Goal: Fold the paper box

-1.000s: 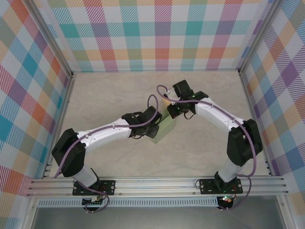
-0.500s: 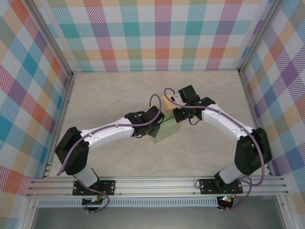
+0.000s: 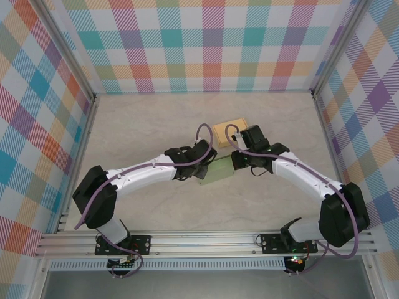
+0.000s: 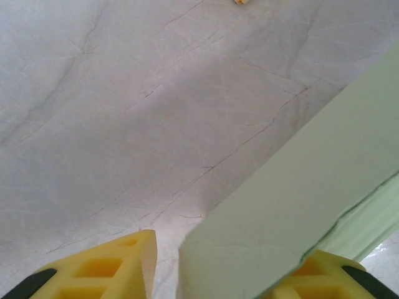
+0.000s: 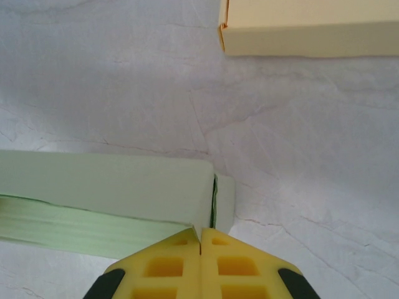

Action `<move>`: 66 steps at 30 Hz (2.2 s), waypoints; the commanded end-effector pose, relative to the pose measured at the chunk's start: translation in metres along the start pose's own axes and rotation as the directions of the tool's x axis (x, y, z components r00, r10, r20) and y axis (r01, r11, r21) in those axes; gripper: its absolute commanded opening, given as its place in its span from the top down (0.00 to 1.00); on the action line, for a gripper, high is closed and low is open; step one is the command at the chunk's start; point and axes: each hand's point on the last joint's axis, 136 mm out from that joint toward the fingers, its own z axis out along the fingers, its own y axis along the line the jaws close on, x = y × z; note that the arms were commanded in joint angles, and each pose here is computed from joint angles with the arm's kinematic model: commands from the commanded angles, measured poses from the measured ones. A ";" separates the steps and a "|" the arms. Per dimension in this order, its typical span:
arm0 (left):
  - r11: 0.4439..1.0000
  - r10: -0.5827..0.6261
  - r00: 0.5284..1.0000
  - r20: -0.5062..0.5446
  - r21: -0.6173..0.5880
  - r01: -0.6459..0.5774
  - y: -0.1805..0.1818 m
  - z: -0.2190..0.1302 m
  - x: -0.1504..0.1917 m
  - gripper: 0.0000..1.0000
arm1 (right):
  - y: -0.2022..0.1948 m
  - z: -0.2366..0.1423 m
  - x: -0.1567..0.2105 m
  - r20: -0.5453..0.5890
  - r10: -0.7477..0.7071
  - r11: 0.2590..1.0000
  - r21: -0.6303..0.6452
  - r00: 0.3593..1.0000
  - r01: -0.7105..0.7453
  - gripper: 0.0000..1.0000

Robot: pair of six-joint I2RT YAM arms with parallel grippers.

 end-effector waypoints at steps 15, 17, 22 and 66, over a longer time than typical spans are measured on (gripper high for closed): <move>0.999 0.022 0.998 -0.065 0.027 -0.020 0.000 -0.027 0.011 0.60 | -0.003 -0.007 0.003 0.001 0.036 0.998 0.043 0.999 -0.036 1.00; 0.999 0.023 0.997 -0.080 0.031 -0.021 0.000 -0.028 0.014 0.68 | -0.002 -0.008 0.002 0.001 0.041 0.998 0.040 0.999 -0.041 1.00; 0.999 0.008 0.997 -0.076 0.053 -0.004 -0.004 -0.031 0.010 0.93 | 0.003 -0.011 0.001 0.004 0.063 0.998 0.023 0.998 -0.063 1.00; 0.987 -0.017 0.994 -0.104 0.156 0.033 -0.026 -0.030 -0.010 0.85 | 0.007 0.020 0.002 -0.037 -0.001 0.999 0.040 0.999 0.003 0.85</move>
